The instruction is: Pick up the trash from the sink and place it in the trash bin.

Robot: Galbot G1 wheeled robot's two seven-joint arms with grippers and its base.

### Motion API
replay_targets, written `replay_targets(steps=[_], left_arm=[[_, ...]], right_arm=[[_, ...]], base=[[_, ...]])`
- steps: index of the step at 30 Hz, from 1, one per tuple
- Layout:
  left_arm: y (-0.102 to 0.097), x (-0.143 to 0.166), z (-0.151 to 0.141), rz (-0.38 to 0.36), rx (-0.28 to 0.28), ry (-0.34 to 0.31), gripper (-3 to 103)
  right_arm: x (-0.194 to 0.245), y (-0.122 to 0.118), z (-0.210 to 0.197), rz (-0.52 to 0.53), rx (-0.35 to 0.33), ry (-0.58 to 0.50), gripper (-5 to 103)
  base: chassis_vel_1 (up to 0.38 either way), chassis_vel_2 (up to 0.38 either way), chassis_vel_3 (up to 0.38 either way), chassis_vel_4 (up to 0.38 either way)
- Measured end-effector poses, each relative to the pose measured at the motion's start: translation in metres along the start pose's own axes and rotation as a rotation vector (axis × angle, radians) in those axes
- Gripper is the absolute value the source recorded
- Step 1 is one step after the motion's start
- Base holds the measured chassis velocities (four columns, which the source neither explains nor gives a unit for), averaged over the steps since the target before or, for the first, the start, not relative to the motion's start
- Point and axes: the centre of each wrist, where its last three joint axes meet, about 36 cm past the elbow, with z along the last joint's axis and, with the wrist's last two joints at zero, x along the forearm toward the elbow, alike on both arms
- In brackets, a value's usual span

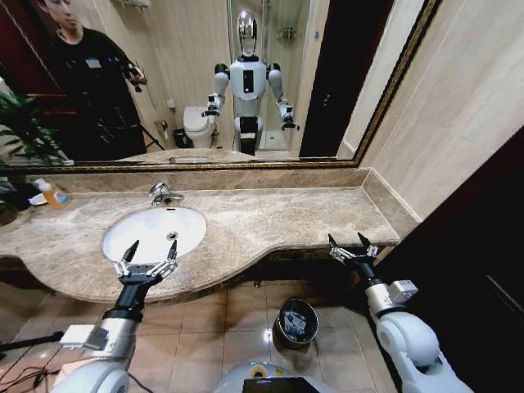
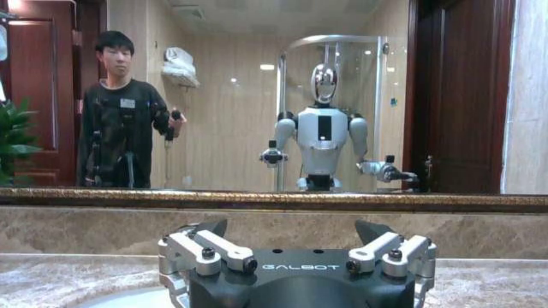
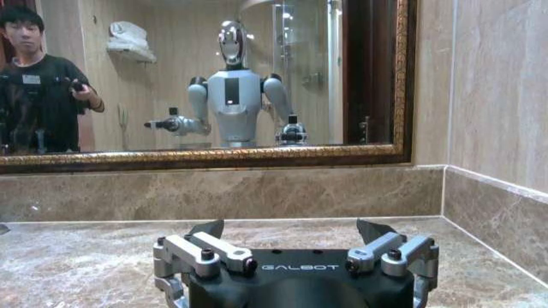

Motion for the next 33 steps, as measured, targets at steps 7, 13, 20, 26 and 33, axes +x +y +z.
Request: replay_targets(steps=[7, 13, 20, 26, 33], left_arm=[[0.0000, 0.0000, 0.0000, 0.000, 0.000, 0.000, 100], [0.0000, 0.0000, 0.0000, 0.000, 0.000, 0.000, 100], [0.0000, 0.0000, 0.0000, 0.000, 0.000, 0.000, 100], [0.0000, 0.0000, 0.0000, 0.000, 0.000, 0.000, 100], [0.0000, 0.0000, 0.0000, 0.000, 0.000, 0.000, 100]], right_arm=[[-0.0001, 0.0000, -0.0001, 0.000, 0.001, 0.000, 100], [-0.0001, 0.0000, 0.0000, 0.000, 0.001, 0.000, 100], [-0.0001, 0.0001, 0.0000, 0.000, 0.001, 0.000, 100], [-0.0001, 0.0001, 0.0001, 0.000, 0.001, 0.000, 100], [-0.0001, 0.0001, 0.0001, 0.000, 0.001, 0.000, 100]], base=[[0.000, 0.000, 0.000, 0.000], [0.000, 0.000, 0.000, 0.000], [0.000, 0.000, 0.000, 0.000], [0.000, 0.000, 0.000, 0.000], [0.000, 0.000, 0.000, 0.000]])
